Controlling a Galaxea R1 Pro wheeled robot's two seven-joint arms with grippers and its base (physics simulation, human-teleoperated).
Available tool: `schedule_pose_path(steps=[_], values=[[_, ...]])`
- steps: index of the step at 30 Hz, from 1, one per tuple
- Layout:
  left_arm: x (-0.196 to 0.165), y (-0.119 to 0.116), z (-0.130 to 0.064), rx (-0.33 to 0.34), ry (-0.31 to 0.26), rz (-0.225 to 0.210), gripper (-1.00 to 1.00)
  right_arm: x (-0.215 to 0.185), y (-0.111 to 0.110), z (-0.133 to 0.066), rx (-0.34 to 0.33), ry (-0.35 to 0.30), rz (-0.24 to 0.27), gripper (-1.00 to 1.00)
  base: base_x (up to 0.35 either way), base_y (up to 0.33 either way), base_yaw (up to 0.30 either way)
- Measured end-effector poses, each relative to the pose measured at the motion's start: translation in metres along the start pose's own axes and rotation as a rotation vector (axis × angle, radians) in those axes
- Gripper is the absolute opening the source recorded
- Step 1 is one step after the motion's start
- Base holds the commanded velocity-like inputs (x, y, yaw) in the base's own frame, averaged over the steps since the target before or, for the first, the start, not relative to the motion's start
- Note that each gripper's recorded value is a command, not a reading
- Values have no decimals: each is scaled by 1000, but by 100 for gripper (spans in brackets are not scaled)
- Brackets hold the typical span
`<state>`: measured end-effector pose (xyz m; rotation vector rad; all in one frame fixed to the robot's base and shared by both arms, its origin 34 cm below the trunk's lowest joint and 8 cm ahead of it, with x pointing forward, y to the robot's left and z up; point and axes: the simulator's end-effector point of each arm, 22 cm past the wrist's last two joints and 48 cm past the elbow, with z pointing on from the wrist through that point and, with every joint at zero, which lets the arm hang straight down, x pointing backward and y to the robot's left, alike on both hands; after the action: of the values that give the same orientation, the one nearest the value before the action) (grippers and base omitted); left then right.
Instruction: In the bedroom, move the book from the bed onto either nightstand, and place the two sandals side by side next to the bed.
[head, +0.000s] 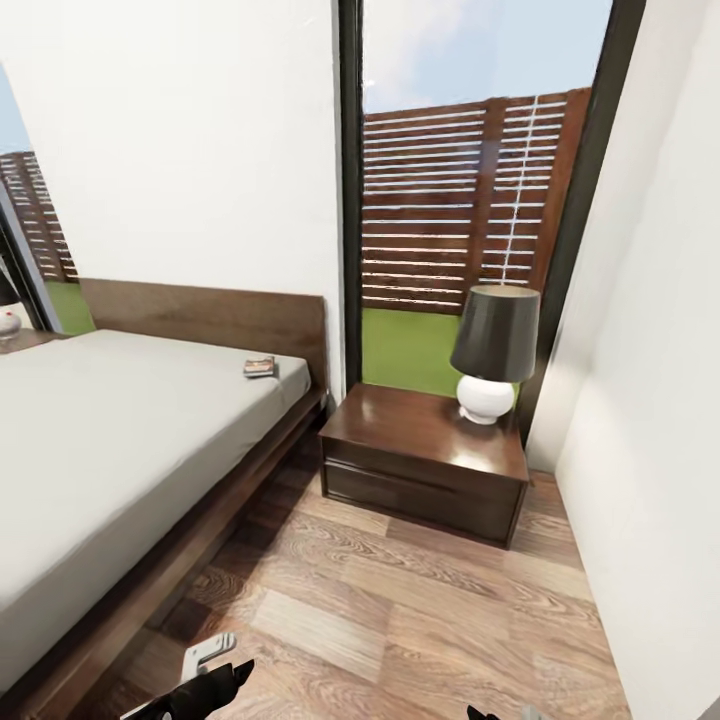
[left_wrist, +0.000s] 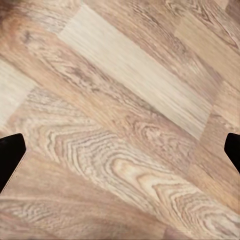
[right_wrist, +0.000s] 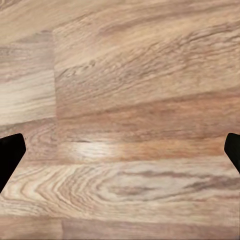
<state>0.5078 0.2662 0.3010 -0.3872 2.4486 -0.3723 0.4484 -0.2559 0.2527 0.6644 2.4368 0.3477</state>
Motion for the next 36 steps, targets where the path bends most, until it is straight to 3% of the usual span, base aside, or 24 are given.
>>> schedule_pose_path(steps=[16, 36], values=[[1, -2, 0, 0, 2, -1, 100, 0, 0, 0, 0, 0, 0, 100, 50, 0, 195], [1, -2, 1, 1, 1, 0, 100, 1, 1, 0, -7, 2, -1, 100, 152, 0, 20]])
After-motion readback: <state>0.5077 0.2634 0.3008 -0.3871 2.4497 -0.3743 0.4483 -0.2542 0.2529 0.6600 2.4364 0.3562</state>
